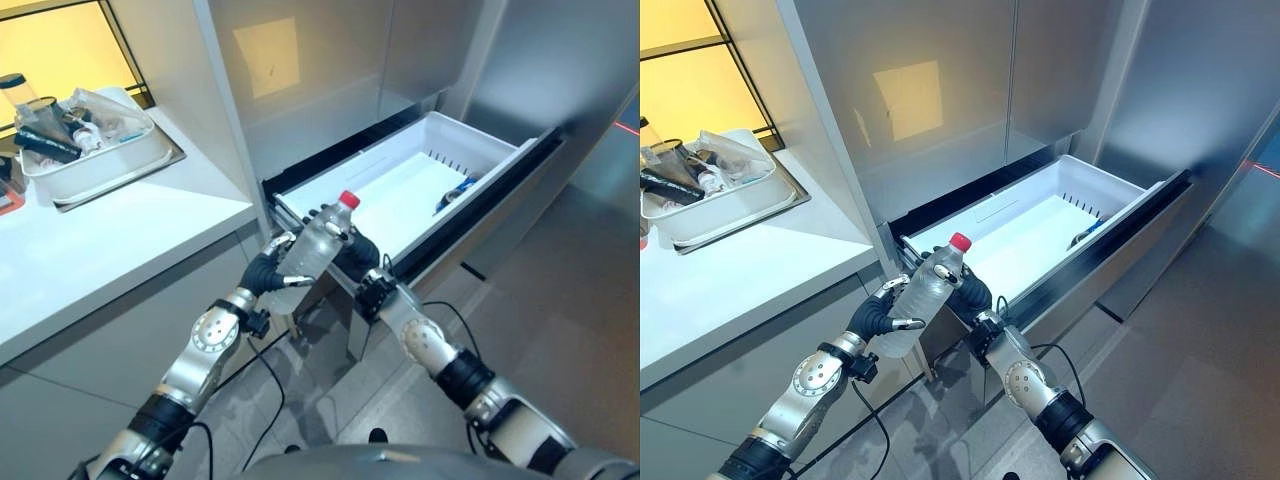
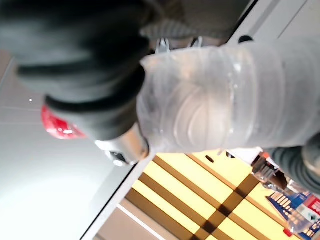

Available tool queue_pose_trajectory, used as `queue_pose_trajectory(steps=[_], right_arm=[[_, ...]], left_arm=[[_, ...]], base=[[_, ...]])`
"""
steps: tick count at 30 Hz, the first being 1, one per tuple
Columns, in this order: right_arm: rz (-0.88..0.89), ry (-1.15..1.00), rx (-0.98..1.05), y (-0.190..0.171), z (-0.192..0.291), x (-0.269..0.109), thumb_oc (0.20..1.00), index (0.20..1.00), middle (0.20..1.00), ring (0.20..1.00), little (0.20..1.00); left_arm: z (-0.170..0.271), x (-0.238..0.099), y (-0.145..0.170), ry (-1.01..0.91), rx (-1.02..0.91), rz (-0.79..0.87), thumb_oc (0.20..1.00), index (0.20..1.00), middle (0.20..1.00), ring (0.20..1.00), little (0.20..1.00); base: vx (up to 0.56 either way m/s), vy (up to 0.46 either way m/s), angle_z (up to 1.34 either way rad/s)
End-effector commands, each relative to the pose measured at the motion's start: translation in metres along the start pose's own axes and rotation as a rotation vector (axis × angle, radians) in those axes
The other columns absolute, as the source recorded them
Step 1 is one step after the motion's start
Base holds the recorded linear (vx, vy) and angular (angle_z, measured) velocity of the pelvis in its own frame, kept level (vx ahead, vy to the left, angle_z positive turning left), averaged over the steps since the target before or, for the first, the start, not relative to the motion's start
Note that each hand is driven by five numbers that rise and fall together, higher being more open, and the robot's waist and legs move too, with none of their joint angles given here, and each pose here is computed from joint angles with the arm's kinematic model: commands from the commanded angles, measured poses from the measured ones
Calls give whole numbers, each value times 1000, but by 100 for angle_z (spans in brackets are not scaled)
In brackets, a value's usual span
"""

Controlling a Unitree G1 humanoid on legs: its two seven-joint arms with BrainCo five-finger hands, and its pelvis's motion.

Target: Take the drinks into the refrigerator

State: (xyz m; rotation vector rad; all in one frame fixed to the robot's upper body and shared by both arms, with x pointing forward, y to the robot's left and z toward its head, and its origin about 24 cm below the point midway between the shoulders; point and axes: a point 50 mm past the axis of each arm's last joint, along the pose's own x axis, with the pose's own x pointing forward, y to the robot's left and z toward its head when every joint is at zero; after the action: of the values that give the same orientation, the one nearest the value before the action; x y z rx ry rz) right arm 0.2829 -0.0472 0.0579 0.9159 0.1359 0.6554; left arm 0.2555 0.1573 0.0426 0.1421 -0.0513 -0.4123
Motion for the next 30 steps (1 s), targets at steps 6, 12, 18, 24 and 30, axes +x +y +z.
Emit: queue_pose_trajectory(steps=[6,12,18,24,30], right_arm=[[373,-173,178,89,19,32,200,200,200,200,200],[359,-245,147,86,37,32,200,200,200,200,200],[318,-385,115,80,68,31,200,200,200,200,200],[230,-562,47,67,111,28,200,200,200,200,200],[141,-719,-30,53,155,18,200,200,200,200,200]], left_arm=[[52,23,11,-243,-9,34,1000,1000,1000,1000,1000],[40,9,20,-211,-60,104,1000,1000,1000,1000,1000],[28,-7,28,-176,-108,180,1000,1000,1000,1000,1000],[21,-28,38,-168,-173,255,1000,1000,1000,1000,1000],[7,-47,43,-120,-238,297,1000,1000,1000,1000,1000]], base=[[0,0,0],[0,0,0],[0,0,0],[0,0,0],[0,0,0]])
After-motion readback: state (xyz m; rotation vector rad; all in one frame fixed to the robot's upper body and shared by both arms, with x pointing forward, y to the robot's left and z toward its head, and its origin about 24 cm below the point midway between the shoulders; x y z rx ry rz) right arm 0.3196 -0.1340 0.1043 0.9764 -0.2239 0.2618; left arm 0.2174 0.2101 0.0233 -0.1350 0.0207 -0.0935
